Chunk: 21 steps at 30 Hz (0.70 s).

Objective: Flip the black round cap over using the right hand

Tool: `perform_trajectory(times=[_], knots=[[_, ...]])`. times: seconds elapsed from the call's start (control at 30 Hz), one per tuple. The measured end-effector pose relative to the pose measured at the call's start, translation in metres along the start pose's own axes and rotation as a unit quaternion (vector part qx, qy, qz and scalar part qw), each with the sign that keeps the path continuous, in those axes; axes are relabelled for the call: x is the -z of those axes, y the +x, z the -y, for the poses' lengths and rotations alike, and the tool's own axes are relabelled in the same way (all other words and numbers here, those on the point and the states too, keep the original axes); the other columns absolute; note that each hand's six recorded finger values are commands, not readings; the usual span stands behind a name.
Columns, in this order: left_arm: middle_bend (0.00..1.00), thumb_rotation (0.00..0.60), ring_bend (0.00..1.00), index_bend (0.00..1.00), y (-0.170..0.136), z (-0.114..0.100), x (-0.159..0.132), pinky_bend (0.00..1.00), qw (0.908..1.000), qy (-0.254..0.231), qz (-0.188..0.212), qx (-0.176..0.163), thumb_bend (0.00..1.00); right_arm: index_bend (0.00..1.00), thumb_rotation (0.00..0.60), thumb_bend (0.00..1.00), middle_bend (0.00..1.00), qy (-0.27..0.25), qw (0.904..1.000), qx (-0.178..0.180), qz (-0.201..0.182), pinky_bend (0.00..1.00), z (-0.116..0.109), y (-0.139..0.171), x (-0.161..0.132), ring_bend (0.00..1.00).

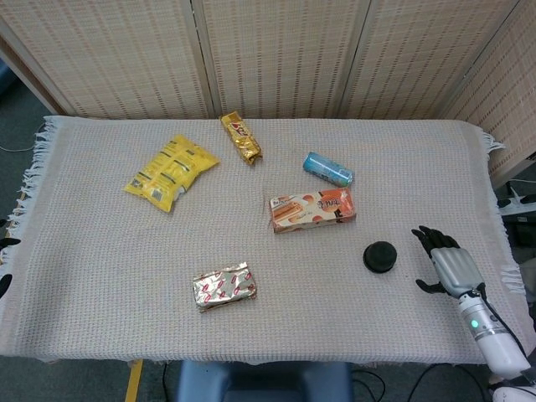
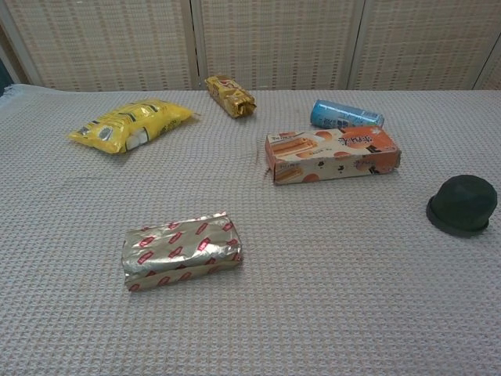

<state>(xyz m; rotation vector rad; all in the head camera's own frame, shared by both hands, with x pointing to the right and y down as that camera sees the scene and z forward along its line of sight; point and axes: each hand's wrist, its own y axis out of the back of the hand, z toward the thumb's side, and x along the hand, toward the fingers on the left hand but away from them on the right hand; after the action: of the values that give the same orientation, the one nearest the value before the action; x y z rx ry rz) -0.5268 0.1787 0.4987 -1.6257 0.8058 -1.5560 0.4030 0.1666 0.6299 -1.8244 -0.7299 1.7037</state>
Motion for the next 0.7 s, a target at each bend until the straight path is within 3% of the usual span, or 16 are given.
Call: perform_trajectory(times=[0.4, 0.7], knots=[[0.0, 0.6, 0.0, 0.2, 0.0, -0.001, 0.005, 0.23, 1.0, 0.001, -0.002, 0.004, 0.44, 0.0, 0.6, 0.15, 0.0, -0.014, 0.9968, -0.074, -0.028, 0.12, 0.018, -0.033, -0.029, 0.0], [0.0, 0.6, 0.0, 0.2, -0.001, -0.002, 0.007, 0.23, 0.9999, -0.001, -0.012, 0.009, 0.44, 0.0, 0.6, 0.15, 0.0, -0.013, 0.996, -0.088, -0.013, 0.12, 0.028, -0.057, -0.033, 0.0]])
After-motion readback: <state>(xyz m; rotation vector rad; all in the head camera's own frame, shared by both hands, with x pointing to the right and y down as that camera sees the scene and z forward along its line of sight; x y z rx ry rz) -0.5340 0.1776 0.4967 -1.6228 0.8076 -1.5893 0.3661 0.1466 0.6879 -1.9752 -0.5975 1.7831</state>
